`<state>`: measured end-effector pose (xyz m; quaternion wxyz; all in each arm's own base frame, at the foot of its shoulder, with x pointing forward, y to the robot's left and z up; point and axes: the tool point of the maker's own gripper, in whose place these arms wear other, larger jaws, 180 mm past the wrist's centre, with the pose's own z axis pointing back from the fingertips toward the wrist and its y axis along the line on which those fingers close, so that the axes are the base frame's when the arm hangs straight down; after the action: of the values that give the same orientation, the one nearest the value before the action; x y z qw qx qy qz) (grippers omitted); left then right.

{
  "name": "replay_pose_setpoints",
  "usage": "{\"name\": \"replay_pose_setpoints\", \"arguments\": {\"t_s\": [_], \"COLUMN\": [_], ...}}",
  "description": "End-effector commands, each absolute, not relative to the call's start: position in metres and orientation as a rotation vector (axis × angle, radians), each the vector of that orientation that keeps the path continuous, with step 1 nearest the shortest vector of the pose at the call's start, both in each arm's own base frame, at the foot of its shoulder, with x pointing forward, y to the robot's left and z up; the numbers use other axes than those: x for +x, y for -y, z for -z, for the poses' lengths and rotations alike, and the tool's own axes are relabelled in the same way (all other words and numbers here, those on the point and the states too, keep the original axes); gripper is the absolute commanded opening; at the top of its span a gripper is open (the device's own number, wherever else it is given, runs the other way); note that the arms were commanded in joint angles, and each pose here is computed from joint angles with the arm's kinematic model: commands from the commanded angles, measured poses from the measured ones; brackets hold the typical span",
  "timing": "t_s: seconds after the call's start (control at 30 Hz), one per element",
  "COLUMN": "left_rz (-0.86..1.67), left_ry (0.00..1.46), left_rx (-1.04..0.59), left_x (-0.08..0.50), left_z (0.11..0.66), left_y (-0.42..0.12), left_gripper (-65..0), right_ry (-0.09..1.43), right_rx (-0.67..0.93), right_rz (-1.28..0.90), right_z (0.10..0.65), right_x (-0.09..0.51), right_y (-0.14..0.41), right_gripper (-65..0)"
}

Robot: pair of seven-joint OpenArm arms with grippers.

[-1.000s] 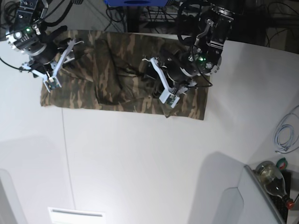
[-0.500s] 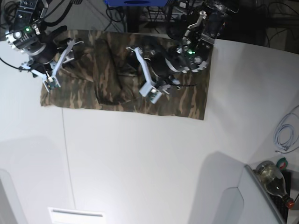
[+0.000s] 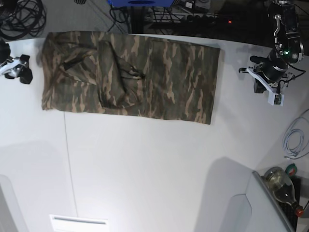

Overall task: Layout the t-shirt on the table in an organized manner, then fold the t-shirt properly
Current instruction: 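Grasp the folded shirt's ends with both grippers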

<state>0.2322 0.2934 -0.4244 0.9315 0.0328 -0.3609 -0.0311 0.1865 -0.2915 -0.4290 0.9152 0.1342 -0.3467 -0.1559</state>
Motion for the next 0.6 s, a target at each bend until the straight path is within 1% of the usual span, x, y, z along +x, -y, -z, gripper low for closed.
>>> {"name": "replay_pose_setpoints", "arguments": {"t_s": [0.0, 0.17, 0.43, 0.57], "left_rz": [0.063, 0.012, 0.081, 0.09], "left_ry": [0.79, 0.808, 0.795, 0.778], "left_rx": [0.068, 0.054, -0.06, -0.114], "left_x": [0.24, 0.241, 0.251, 0.257], "left_z": [0.417, 0.436, 0.475, 0.487], "left_y": [-0.297, -0.305, -0.255, -0.228], "left_gripper": [-65.0, -65.0, -65.0, -65.0], "right_ry": [0.719, 0.629, 0.496, 0.476], "right_rx": [0.29, 0.347, 0.447, 0.465], "right_rz": [0.332, 0.394, 0.251, 0.218], "right_z": [0.429, 0.458, 0.485, 0.487], "right_x": [0.189, 0.18, 0.17, 0.17], "right_y": [0.297, 0.299, 0.239, 0.227], "right_gripper": [-22.1, -21.2, -21.2, -21.2]}}
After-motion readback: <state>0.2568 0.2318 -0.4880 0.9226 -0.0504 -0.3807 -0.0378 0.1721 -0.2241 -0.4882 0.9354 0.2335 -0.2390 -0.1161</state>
